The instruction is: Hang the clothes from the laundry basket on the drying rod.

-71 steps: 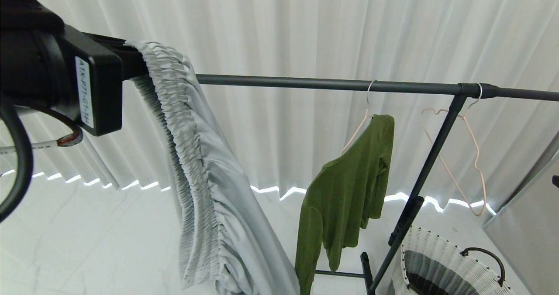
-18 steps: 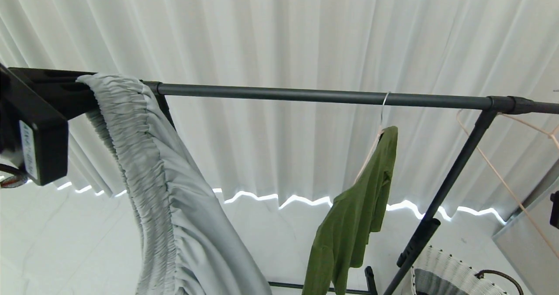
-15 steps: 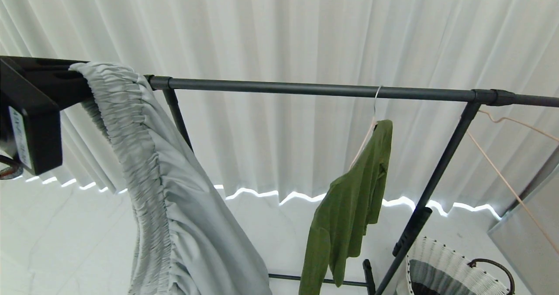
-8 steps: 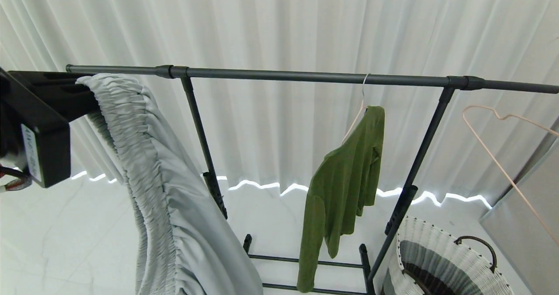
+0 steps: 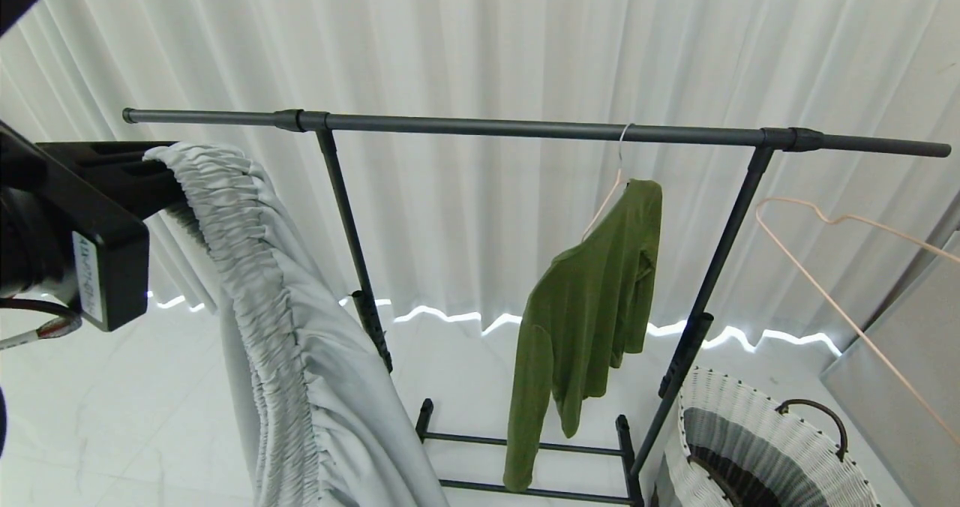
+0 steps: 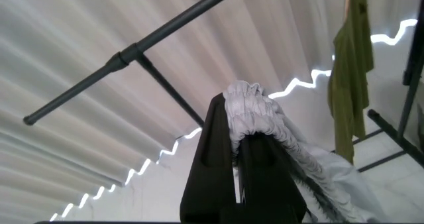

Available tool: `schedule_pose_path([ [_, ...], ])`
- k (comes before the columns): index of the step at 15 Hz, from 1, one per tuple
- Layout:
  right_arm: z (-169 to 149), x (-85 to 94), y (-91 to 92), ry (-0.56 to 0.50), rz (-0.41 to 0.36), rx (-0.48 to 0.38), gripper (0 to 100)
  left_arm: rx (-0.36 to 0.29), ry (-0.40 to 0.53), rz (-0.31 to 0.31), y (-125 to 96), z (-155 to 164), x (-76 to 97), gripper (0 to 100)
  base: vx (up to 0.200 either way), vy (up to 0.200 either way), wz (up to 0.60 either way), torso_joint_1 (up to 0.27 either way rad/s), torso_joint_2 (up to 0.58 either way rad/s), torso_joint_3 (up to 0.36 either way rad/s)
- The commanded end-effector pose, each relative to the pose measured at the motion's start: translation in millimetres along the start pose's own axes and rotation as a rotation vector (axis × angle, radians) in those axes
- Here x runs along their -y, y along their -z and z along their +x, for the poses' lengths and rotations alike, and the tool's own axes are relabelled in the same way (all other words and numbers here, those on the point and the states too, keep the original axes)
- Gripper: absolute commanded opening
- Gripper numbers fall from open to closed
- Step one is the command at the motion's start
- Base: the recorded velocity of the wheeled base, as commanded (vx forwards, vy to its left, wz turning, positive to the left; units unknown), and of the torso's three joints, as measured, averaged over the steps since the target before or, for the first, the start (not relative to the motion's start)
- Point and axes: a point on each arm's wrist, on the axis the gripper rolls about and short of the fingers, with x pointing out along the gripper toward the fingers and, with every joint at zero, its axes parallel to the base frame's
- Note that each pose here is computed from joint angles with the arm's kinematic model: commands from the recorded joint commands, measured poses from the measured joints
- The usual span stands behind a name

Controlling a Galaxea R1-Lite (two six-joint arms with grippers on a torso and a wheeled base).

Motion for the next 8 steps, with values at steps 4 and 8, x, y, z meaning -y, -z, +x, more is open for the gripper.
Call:
schedule_pose_path([
  [4,-10.1,1.7,3.9,-0.016,0.001,0.018,0,-0.010,-0.007,0.005,0.1,2.1,1.3,0,0.000,0.200,0.00,0.001,0.00,0.008],
  [8,-9.9,1.6,4.8,-0.017,0.001,0.015,0,-0.012,-0.003,0.006,1.1,2.4,2.1,0,0.000,0.150,0.00,0.004,0.01,0.004],
])
